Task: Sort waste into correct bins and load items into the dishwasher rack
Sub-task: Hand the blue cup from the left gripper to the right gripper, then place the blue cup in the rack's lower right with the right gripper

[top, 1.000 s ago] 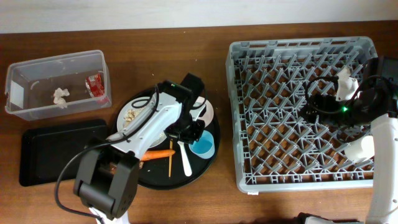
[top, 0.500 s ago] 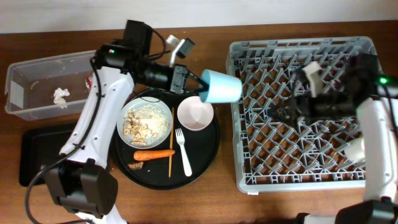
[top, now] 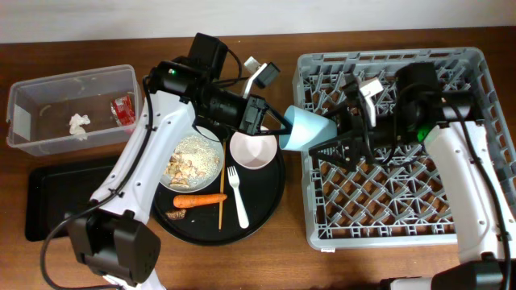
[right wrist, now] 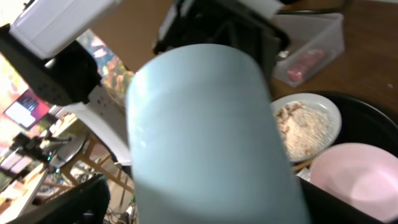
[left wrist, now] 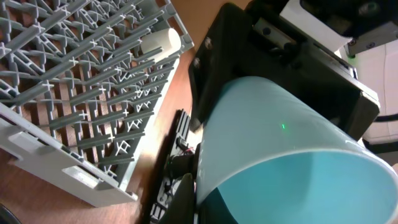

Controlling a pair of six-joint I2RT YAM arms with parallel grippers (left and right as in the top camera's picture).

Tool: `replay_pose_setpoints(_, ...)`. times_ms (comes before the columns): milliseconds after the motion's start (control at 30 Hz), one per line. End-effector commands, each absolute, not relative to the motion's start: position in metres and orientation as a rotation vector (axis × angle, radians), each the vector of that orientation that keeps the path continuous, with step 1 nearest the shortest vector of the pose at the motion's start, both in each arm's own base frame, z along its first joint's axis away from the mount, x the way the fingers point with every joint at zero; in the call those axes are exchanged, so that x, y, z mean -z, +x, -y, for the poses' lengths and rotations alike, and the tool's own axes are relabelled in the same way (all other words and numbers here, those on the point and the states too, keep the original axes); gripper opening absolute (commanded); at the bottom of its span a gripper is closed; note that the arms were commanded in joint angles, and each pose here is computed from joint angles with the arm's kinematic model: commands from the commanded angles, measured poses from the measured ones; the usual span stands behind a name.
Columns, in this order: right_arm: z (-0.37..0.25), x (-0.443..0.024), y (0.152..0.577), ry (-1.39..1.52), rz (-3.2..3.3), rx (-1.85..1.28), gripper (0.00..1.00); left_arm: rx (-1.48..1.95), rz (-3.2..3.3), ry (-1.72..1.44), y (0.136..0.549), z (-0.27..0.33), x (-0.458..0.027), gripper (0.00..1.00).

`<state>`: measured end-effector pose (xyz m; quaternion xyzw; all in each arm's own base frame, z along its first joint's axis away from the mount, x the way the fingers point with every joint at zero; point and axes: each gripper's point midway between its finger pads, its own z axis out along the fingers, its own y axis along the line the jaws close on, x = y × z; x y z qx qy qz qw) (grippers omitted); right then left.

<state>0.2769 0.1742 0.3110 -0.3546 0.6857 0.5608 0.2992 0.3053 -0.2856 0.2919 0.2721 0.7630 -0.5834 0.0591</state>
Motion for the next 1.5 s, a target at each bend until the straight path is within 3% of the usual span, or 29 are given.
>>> replay_pose_setpoints(0,-0.179,-0.316,0.274,-0.949,-1.776,-1.527,0.71,1.771,-2.243,0.869,0.301,0.285,-0.307,0.00)
replay_pose_setpoints(100,-0.179,-0.316,0.274,-0.950,-1.775,-1.527,0.56,1.768,-2.244,0.868,0.301,0.285,-0.306,0.00)
replay_pose_setpoints(200,-0.179,-0.316,0.274,-0.949,-1.776,-1.527,0.54,1.731,-2.267,0.866,0.303,0.284,-0.302,0.02)
replay_pose_setpoints(267,-0.178,-0.312,0.275,-0.956,-1.796,-1.508,0.53,1.596,-2.365,0.848,0.309,0.278,-0.285,0.21)
replay_pose_setpoints(400,-0.155,-0.270,0.288,-0.876,-2.138,-1.308,0.45,1.026,-2.756,0.656,0.328,0.220,-0.224,0.25)
replay_pose_setpoints(467,-0.111,-0.241,0.306,-0.624,-2.463,-1.053,0.36,0.468,-2.955,0.361,0.347,0.146,-0.196,0.25)
replay_pose_setpoints(533,-0.060,-0.229,0.317,-0.303,-2.685,-0.769,0.34,0.041,-3.008,0.113,0.352,0.082,-0.190,0.25)
replay_pose_setpoints(600,0.020,-0.234,0.317,0.079,-2.813,-0.336,0.33,-0.041,-3.024,0.023,0.351,0.058,-0.189,0.25)
replay_pose_setpoints(733,0.107,-0.231,0.301,0.531,-2.821,0.109,0.31,-0.041,-3.019,0.009,0.352,0.056,-0.189,0.25)
replay_pose_setpoints(800,0.145,-0.226,0.292,0.743,-2.788,0.249,0.31,-0.037,-3.020,0.009,0.352,0.056,-0.189,0.25)
replay_pose_setpoints(1000,0.205,-0.199,0.292,1.043,-2.718,0.282,0.31,-0.037,-3.020,0.009,0.352,0.056,-0.189,0.25)
replay_pose_setpoints(1400,0.207,-0.146,0.336,1.046,-2.741,0.040,0.33,-0.031,-3.021,0.010,0.352,0.057,-0.189,0.25)
replay_pose_setpoints(1467,0.206,-0.141,0.337,1.050,-2.752,0.033,0.66,-0.031,-3.021,0.010,0.352,0.057,-0.189,0.25)
